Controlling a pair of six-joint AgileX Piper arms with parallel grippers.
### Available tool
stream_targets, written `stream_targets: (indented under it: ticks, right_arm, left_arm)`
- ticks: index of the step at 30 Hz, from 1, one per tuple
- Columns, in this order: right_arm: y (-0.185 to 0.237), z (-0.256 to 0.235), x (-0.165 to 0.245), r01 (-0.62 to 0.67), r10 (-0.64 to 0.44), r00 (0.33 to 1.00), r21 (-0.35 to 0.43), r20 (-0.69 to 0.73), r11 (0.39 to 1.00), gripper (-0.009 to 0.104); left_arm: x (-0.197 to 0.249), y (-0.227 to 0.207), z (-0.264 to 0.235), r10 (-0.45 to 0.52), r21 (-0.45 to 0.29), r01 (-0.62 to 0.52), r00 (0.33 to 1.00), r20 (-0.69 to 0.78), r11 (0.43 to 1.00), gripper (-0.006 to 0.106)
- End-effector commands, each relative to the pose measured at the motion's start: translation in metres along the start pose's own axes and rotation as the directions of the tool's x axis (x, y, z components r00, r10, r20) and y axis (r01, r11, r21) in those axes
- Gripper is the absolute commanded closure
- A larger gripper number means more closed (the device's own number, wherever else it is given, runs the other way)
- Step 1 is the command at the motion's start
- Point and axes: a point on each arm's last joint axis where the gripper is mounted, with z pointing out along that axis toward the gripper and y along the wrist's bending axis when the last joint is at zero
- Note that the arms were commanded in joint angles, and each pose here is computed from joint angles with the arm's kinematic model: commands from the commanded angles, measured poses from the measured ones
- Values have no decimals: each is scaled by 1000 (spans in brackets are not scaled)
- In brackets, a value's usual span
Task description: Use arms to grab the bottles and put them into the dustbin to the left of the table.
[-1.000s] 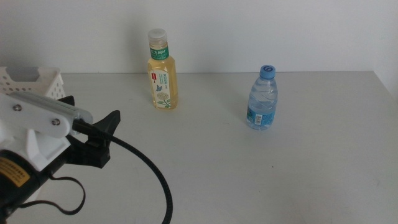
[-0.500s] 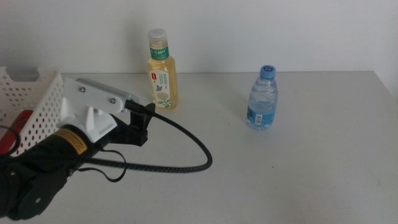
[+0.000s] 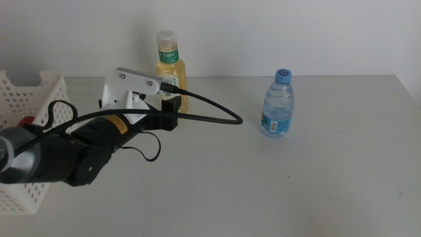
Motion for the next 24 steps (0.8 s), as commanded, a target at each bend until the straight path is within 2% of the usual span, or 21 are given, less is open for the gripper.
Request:
stream_targets:
  ticks: [1, 13, 24]
  right_arm:
    - [0, -3, -11, 19, -20, 994, 7, 106, 1000, 24]
    - [0, -3, -11, 19, -20, 994, 7, 106, 1000, 24]
    - [0, -3, -11, 19, -20, 994, 7, 106, 1000, 24]
  left_arm:
    - [-27, 0, 7, -25, 4, 25, 988, 149, 1000, 8]
    - [-25, 10, 50, -68, -37, 75, 984, 164, 996, 8]
    - [-25, 26, 68, -65, -66, 78, 981, 181, 995, 8]
